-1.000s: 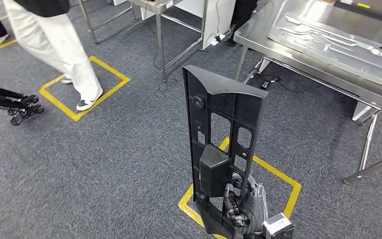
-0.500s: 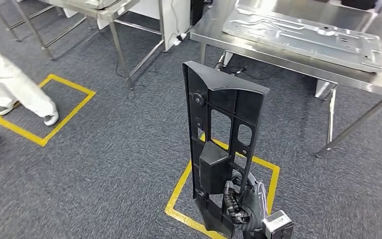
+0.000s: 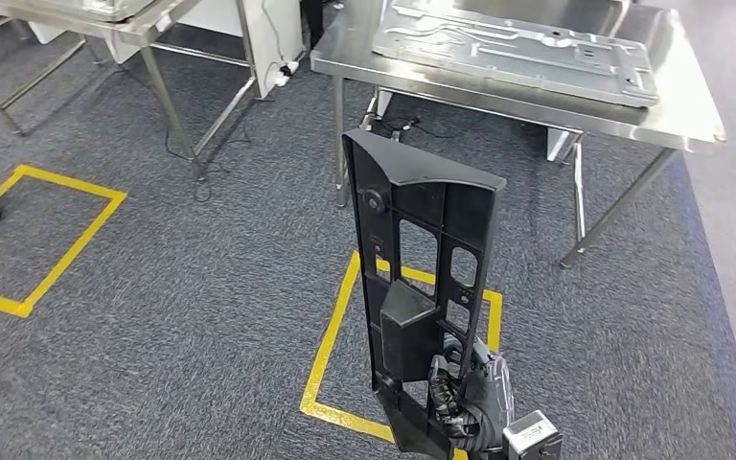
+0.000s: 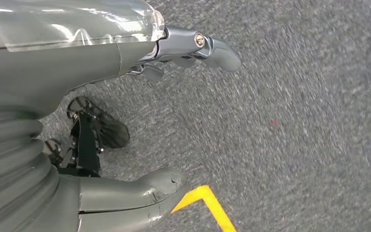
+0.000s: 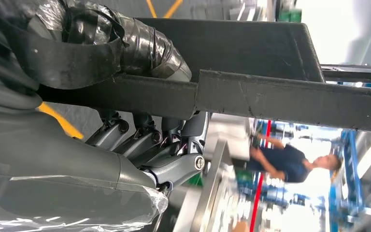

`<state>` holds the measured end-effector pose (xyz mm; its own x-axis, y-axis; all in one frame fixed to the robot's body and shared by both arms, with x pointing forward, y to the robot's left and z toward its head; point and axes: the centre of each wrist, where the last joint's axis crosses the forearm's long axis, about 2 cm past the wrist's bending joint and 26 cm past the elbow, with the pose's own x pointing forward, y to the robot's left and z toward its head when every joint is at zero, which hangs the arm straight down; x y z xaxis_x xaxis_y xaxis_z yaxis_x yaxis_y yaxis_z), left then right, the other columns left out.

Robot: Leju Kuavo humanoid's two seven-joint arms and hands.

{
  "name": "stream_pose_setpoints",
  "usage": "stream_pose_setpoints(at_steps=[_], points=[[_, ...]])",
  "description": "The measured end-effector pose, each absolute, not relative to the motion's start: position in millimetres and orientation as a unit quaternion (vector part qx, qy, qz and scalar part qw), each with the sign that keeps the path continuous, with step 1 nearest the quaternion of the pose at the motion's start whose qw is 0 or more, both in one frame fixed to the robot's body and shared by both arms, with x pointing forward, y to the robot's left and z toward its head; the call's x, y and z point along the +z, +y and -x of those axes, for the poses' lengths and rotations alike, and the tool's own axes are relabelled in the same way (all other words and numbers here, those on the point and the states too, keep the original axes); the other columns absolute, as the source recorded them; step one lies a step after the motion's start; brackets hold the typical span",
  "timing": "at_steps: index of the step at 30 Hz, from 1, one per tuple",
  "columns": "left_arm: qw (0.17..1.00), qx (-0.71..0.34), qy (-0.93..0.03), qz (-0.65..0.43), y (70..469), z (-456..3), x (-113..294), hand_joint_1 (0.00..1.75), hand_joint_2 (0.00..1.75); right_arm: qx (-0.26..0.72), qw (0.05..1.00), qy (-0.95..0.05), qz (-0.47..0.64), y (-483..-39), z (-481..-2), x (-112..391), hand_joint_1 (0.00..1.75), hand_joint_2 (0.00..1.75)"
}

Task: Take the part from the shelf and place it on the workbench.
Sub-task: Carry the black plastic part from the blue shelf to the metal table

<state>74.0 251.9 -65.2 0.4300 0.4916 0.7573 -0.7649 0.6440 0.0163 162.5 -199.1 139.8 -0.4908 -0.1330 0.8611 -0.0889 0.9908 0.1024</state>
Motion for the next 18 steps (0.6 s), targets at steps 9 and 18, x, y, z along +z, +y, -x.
stream_pose_setpoints(at_steps=[9,18], points=[[0.821,0.394,-0.373,-0.178,250.6,-73.6,-64.3,0.00,1.75,-0.014,0.501,-0.863,-0.061,-199.3,-162.8,139.7,1.75,1.75],[0.818,0.401,-0.372,-0.178,252.6,-73.6,-64.5,0.00,1.75,-0.010,0.506,-0.860,-0.062,-197.3,-165.3,138.7,1.75,1.75]])
